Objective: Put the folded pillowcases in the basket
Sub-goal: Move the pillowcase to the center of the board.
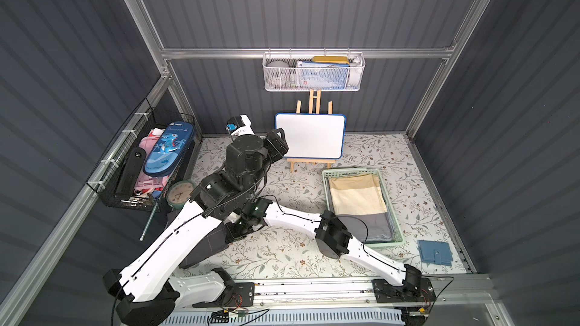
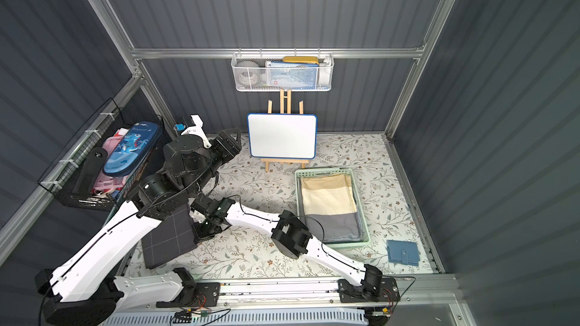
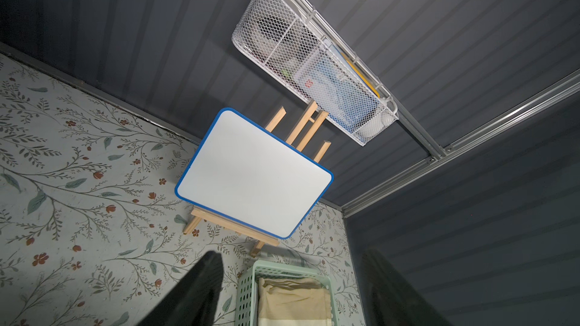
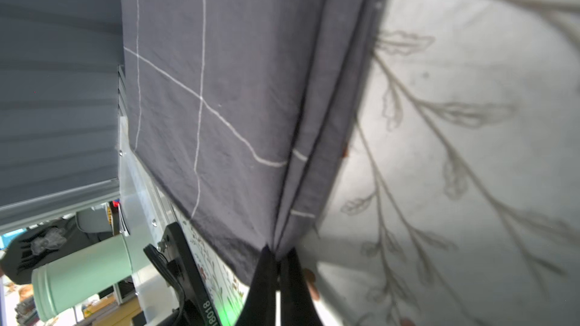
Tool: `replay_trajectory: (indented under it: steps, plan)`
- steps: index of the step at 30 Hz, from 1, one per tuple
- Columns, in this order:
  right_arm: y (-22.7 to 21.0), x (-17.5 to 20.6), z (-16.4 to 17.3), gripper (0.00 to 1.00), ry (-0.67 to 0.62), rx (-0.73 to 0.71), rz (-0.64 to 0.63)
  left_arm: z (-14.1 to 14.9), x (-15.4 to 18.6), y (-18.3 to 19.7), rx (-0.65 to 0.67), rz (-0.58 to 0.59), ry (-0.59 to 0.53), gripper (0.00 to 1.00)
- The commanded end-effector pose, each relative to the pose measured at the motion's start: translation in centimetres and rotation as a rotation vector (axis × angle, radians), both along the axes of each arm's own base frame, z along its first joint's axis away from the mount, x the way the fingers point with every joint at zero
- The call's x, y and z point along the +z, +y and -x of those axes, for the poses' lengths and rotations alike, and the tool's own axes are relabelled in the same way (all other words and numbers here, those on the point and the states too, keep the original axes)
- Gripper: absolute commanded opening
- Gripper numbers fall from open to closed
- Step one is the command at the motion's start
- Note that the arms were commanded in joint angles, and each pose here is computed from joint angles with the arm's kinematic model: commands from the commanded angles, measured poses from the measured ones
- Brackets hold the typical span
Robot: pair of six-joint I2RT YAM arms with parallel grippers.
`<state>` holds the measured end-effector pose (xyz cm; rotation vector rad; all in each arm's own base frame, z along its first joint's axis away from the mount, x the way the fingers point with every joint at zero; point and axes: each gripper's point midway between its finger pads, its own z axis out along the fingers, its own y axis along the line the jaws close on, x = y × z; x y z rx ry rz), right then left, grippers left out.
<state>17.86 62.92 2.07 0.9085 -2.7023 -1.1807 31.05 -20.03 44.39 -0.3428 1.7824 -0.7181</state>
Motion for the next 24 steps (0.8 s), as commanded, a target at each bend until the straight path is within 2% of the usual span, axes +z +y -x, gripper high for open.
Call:
replay_trajectory:
  steps: [1, 6, 11, 14, 17, 21, 24]
  plan:
    - [-2.4, -2.7, -1.0, 0.00, -0.018, -0.060, 0.123, 0.0, 0.2, 0.4, 0.004, -0.021, -0.010, 0.75]
    - [-8.3, -0.3, -5.0, 0.00, -0.003, -0.245, 0.189, -0.6, -0.9, -0.5, -0.013, -0.035, 0.003, 0.75]
    - [-18.8, 0.8, -8.3, 0.00, 0.012, -0.469, 0.267, -1.5, -3.4, -2.5, -0.057, -0.027, 0.038, 0.75]
    - [-24.8, 0.9, -8.1, 0.00, -0.030, -0.538, 0.379, -2.3, -4.7, -4.1, -0.094, -0.018, 0.063, 0.75]
    - [-29.5, 1.3, -6.7, 0.00, -0.037, -0.584, 0.444, -3.0, -7.9, -5.6, -0.121, -0.031, 0.158, 0.75]
    - [-32.9, 2.2, -4.2, 0.00, -0.032, -0.599, 0.482, -3.8, -14.9, -7.0, -0.194, -0.006, 0.340, 0.74]
    - [-34.2, 3.0, -2.5, 0.00, -0.020, -0.599, 0.479, -4.4, -19.5, -6.3, -0.250, 0.066, 0.441, 0.72]
